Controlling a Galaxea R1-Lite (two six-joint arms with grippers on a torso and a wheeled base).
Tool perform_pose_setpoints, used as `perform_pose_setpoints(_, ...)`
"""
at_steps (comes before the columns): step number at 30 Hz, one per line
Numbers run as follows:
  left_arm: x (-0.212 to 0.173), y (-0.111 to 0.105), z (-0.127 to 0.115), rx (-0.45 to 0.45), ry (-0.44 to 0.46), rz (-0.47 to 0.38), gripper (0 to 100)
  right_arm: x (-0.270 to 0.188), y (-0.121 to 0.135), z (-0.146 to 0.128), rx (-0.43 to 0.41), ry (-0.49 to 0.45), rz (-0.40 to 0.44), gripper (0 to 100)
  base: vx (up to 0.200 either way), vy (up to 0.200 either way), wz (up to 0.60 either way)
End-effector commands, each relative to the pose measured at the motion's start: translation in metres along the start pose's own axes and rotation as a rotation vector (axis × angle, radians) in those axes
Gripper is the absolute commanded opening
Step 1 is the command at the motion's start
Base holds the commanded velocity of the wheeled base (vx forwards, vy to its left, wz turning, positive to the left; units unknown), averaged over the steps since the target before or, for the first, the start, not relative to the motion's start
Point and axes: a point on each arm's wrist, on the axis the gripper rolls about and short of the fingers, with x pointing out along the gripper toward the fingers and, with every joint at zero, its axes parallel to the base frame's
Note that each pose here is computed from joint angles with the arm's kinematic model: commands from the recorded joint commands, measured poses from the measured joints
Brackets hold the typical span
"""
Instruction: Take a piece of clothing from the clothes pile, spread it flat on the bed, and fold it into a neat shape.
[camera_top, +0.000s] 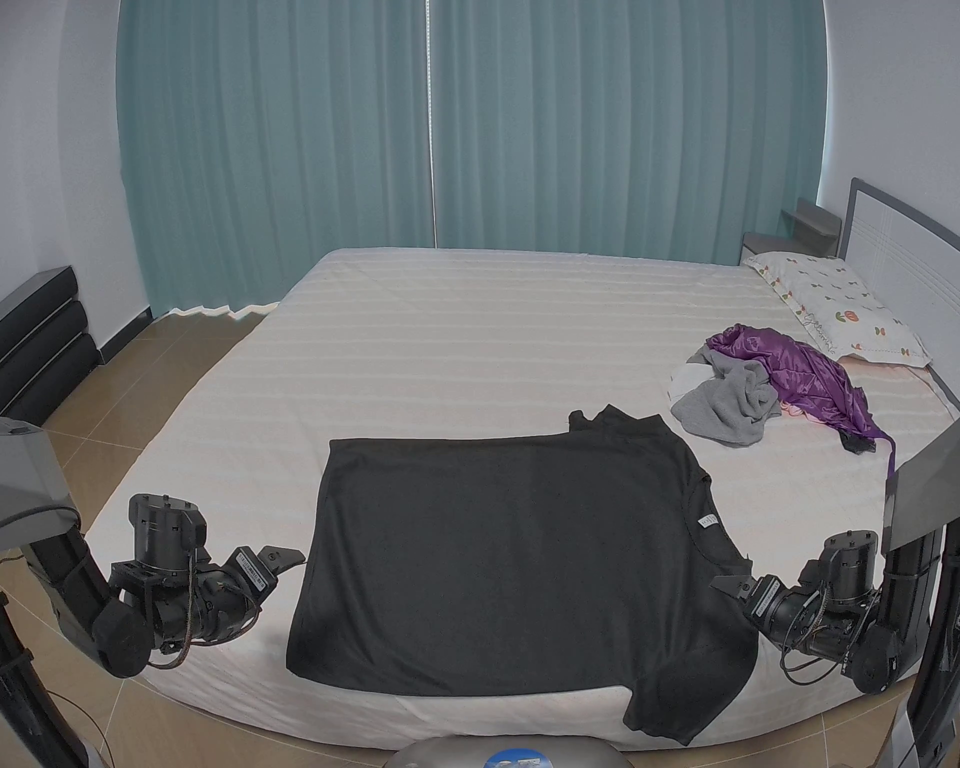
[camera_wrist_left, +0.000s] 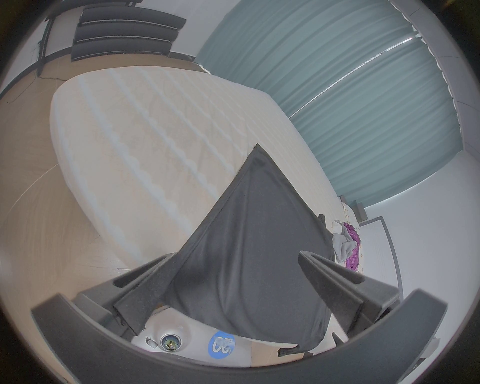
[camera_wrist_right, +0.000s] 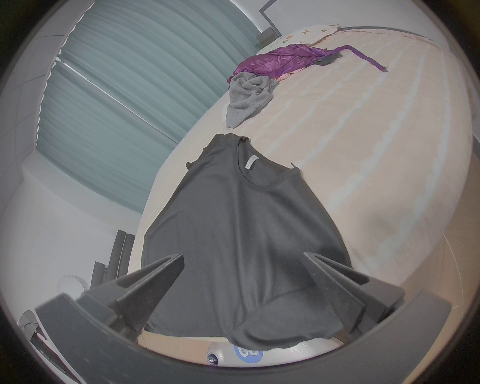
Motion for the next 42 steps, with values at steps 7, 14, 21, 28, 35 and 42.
perform_pose_setpoints(7,-0.006,-0.002,-0.002,-0.033,0.037,-0.042,100,-0.004,-0.001,-0.003,0.001,0.006,-0.008,100,-0.029,0.0,0.0)
perform_pose_setpoints(14,-0.006,-0.004,-0.002,-0.045,0.059,-0.061,100,-0.004,-0.001,-0.003,0.0,0.01,-0.008,100,0.0,-0.029,0.0)
perform_pose_setpoints(21,-0.006,-0.004,-0.003,-0.042,0.064,-0.062,100,-0.004,-0.001,-0.003,0.002,0.006,-0.006,100,0.0,-0.2,0.0)
perform_pose_setpoints(28,-0.002,-0.002,-0.005,-0.036,0.075,-0.05,100,-0.004,-0.001,-0.003,0.002,0.012,-0.004,100,0.0,-0.029,0.0)
perform_pose_setpoints(35,0.012,0.009,-0.008,0.001,0.105,0.003,100,-0.004,-0.002,-0.004,0.002,0.016,-0.006,100,0.0,0.0,0.0)
perform_pose_setpoints(42,0.016,0.037,-0.016,0.188,0.125,0.06,100,-0.004,-0.002,-0.004,0.002,0.016,-0.006,100,0.0,0.0,0.0)
